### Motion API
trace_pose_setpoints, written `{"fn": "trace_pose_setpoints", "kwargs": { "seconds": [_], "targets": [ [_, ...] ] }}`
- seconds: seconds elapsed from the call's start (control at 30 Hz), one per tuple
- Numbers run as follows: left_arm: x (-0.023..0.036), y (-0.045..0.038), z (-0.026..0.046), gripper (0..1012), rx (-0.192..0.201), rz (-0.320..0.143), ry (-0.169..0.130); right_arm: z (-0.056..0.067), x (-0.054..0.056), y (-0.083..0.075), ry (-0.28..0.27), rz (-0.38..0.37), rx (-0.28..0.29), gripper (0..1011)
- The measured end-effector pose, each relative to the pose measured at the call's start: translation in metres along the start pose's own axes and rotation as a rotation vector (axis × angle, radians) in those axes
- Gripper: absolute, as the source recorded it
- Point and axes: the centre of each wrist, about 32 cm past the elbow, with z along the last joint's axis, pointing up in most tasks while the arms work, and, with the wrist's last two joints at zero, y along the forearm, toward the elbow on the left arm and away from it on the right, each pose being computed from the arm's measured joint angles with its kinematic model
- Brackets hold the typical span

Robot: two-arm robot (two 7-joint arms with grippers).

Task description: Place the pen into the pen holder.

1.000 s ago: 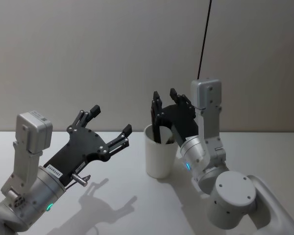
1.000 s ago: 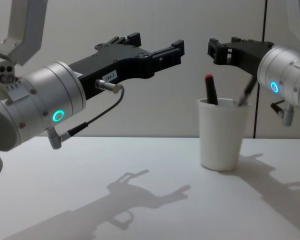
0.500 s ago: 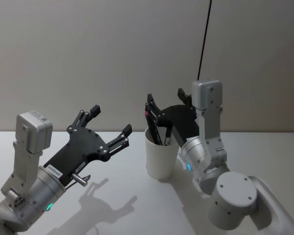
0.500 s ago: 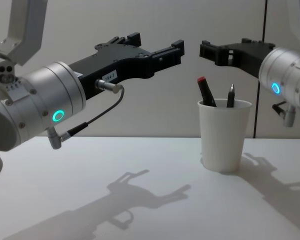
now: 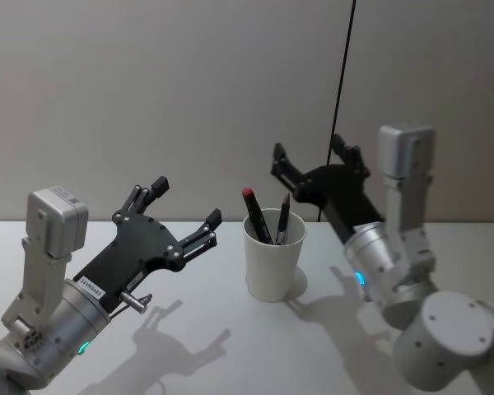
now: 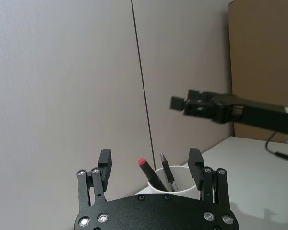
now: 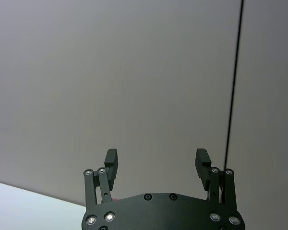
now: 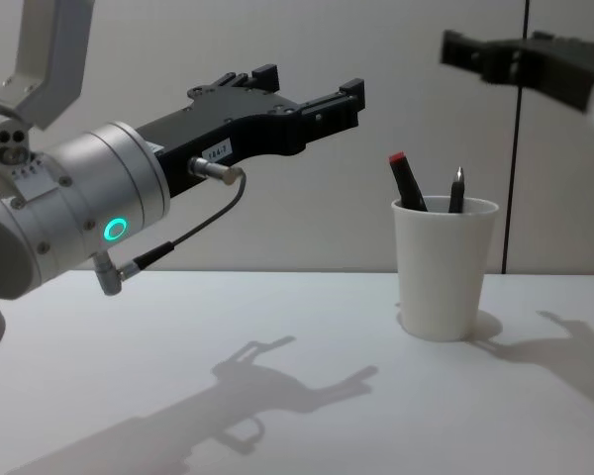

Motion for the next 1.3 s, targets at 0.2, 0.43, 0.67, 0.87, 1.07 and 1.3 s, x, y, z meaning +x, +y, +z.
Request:
{"fn": "trace_pose_setpoints", "kwargs": {
  "seconds": [0.2,0.43,0.67,0.87,1.07,1.3],
  "targets": [
    [0.0,0.0,0.0,1003,0.0,0.0,0.0,0.01,0.021,-0.015,-0.016,-0.007,0.022,1001],
    [0.0,0.0,0.0,1003,0.0,0.0,0.0,0.019,0.036,-0.027,-0.036,-0.01,0.038,1001],
    [-0.0003,0.0008,-0.0004,1004,0.007,0.007,-0.001,0.015,0.035,-0.031,-0.033,-0.007,0.026,1001],
    [-0.0025,0.0055,-0.001,1003,0.047,0.038,-0.013,0.005,0.034,-0.043,-0.029,0.002,-0.009,1001],
    [-0.006,0.013,-0.0023,1004,0.109,0.087,-0.034,-0.011,0.031,-0.064,-0.02,0.017,-0.066,1001],
    [-0.0107,0.0216,-0.0034,1003,0.178,0.145,-0.066,-0.024,0.027,-0.084,-0.012,0.032,-0.117,1001]
  ]
}}
